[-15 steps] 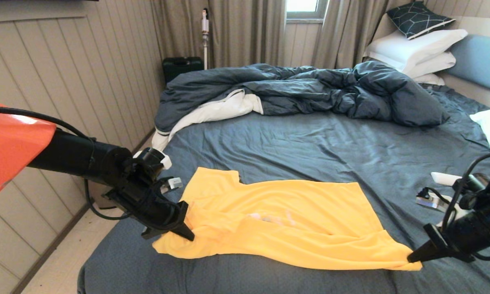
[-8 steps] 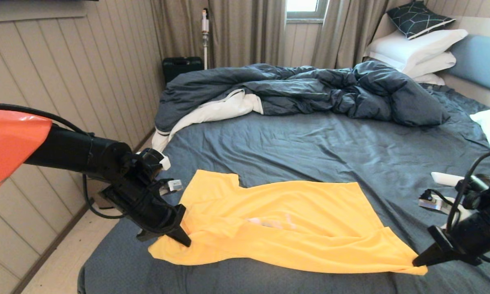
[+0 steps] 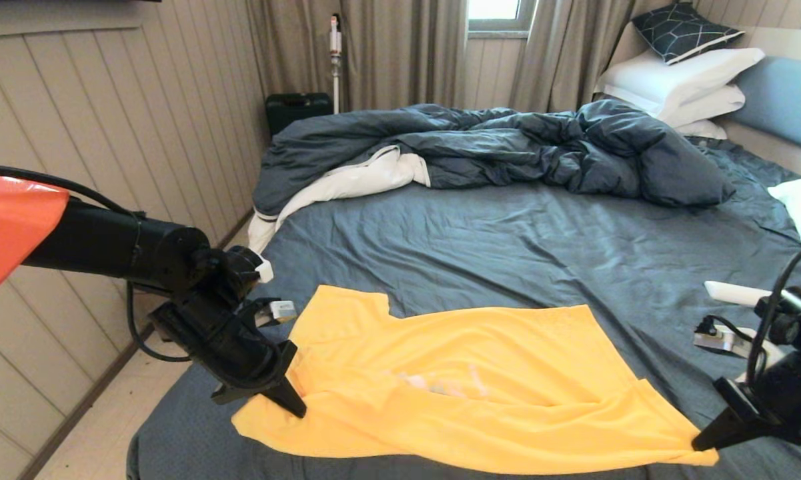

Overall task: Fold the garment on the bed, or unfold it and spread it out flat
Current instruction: Fold the yellow T-shirt

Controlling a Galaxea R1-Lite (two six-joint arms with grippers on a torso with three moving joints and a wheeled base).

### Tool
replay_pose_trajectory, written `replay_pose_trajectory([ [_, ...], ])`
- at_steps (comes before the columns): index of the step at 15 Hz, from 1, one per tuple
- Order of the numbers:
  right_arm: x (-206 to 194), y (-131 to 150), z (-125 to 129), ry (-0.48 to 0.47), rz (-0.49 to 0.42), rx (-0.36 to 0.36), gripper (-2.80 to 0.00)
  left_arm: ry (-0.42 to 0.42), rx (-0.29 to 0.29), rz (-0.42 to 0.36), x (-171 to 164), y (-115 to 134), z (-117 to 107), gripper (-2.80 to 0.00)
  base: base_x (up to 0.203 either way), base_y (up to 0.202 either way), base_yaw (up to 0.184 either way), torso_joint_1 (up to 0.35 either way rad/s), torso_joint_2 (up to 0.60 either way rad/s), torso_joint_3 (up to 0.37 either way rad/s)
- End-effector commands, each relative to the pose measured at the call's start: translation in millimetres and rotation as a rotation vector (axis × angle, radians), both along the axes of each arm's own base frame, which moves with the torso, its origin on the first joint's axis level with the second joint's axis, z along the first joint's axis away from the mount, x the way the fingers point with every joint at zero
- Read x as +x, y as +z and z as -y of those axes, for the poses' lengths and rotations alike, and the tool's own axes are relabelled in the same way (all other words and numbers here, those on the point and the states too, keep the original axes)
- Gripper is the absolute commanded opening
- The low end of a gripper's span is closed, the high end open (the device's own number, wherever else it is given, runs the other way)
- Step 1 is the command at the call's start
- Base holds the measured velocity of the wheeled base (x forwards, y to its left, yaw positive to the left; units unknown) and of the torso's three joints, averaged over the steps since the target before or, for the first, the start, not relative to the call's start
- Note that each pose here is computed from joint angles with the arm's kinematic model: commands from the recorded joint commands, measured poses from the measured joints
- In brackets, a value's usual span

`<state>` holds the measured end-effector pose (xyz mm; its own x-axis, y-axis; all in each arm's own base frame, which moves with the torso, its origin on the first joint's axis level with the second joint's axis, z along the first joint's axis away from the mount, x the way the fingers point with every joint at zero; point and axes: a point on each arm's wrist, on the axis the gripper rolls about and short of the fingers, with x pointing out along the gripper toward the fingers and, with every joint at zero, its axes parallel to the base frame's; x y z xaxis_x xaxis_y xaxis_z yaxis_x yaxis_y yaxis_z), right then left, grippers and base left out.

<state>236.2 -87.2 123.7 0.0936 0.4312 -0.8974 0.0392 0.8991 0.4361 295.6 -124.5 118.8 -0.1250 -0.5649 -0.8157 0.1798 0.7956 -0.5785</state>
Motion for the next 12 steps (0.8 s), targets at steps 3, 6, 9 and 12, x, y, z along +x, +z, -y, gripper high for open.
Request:
replay_pose_trajectory([
  [3, -5, -1, 2, -0.012, -0.014, 0.008, -2.8, -0.037, -0.015, -0.039, -8, 0, -1, -2.8, 0.0, 0.0, 0.0, 0.0, 0.0, 0.0],
  [6, -3, -4, 2, -0.002, -0.015, 0.006, -2.8, -0.038, -0.016, -0.048, -5, -6, 0, -2.8, 0.0, 0.0, 0.0, 0.0, 0.0, 0.0],
  [9, 1, -10, 3, 0.0, -0.026, 0.011, -2.8, -0.038, -0.015, -0.052, -2, -11, 1, -2.8, 0.0, 0.0, 0.0, 0.0, 0.0, 0.0],
  [12, 2, -16, 3, 0.003, 0.002, -0.006, 0.0, -0.04, -0.013, -0.048, -3, -12, 1, 0.0, 0.0, 0.0, 0.0, 0.0, 0.0, 0.0],
])
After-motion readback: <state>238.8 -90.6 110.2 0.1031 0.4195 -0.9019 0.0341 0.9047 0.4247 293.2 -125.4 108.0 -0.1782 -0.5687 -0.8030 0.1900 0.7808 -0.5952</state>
